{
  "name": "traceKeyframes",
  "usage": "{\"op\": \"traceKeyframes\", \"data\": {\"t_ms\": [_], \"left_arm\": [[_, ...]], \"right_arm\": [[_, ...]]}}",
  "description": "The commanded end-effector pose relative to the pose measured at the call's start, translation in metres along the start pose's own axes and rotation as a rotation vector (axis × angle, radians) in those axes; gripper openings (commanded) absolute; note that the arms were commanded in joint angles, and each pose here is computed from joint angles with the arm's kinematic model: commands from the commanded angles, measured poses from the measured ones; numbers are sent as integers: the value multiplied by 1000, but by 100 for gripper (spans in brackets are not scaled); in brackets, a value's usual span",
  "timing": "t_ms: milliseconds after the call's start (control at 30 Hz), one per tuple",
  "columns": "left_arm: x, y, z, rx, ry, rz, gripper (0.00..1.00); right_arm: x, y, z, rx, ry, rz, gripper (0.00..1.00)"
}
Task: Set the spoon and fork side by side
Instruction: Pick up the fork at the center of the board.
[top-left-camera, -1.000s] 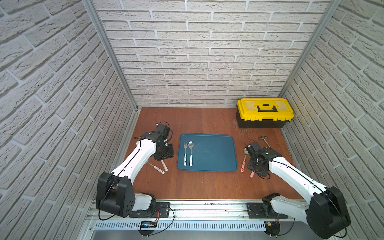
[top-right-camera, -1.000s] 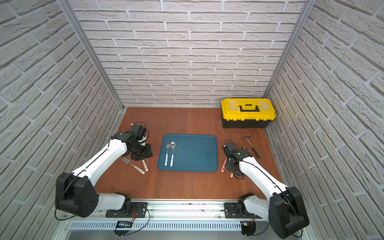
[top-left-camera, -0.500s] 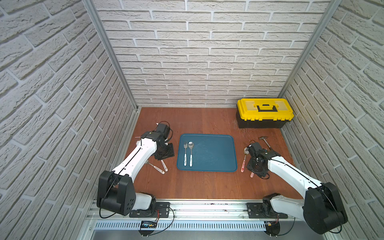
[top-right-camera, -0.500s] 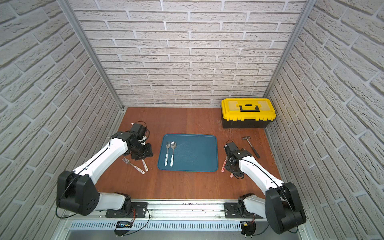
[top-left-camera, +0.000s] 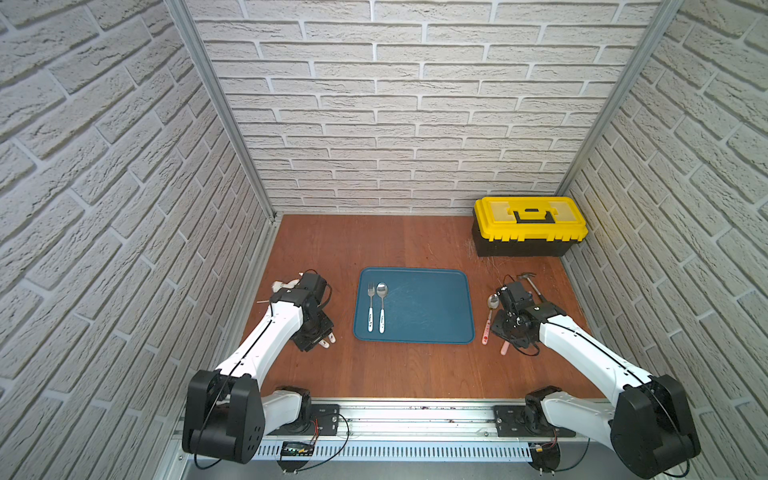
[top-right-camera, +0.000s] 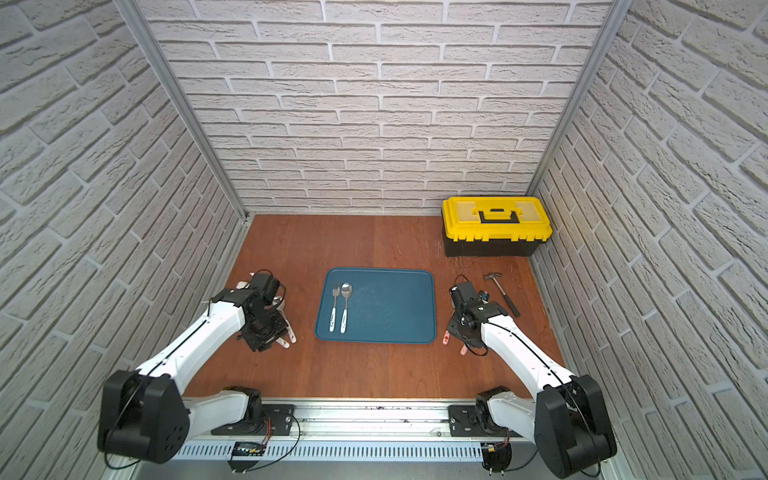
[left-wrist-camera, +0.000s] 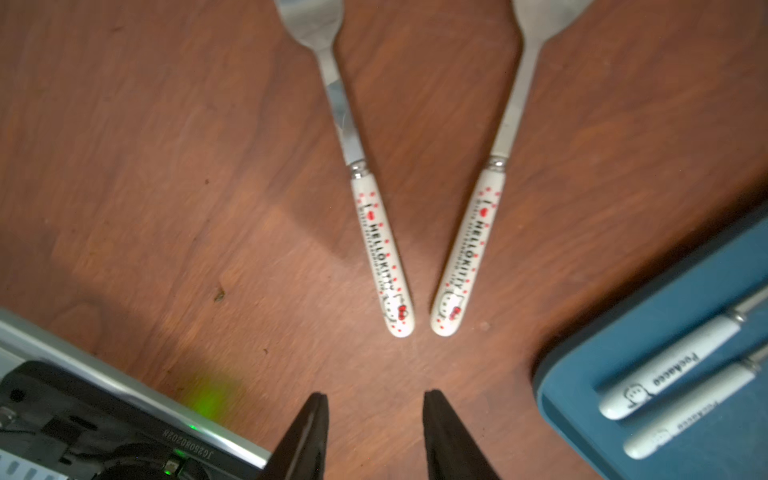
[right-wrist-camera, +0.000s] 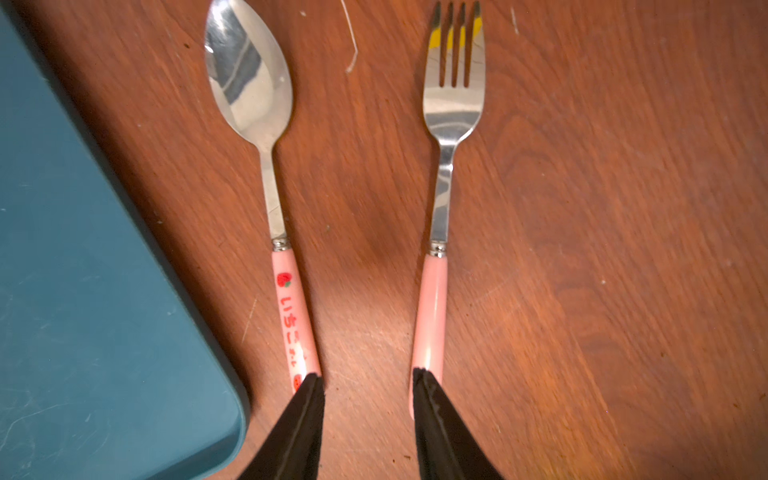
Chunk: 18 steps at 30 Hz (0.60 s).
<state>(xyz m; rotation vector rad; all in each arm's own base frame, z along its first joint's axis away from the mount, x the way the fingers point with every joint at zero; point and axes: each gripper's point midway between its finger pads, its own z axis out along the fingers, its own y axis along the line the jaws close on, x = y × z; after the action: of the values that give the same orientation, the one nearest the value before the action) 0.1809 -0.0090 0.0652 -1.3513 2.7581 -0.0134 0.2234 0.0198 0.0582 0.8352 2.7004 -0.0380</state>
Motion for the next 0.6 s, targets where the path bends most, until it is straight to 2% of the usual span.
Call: {"op": "traceKeyframes", "data": {"t_ms": [0,167,333,567], "left_arm": [[-4,13,5,-46,-52,-148,42],[-2,5,23,-48,-17,-178,42],[-11,-18,29,31,-23,-169,44],[-11,-19,41,41,20,-185,45]], "right_arm": [[-9,10,2,-40,-26,-37,41],[-8,19,10,-63,4,-56,41],[-8,22,10,-74,8,-73,41],[-5,19,8,-79,6,-70,41]]}}
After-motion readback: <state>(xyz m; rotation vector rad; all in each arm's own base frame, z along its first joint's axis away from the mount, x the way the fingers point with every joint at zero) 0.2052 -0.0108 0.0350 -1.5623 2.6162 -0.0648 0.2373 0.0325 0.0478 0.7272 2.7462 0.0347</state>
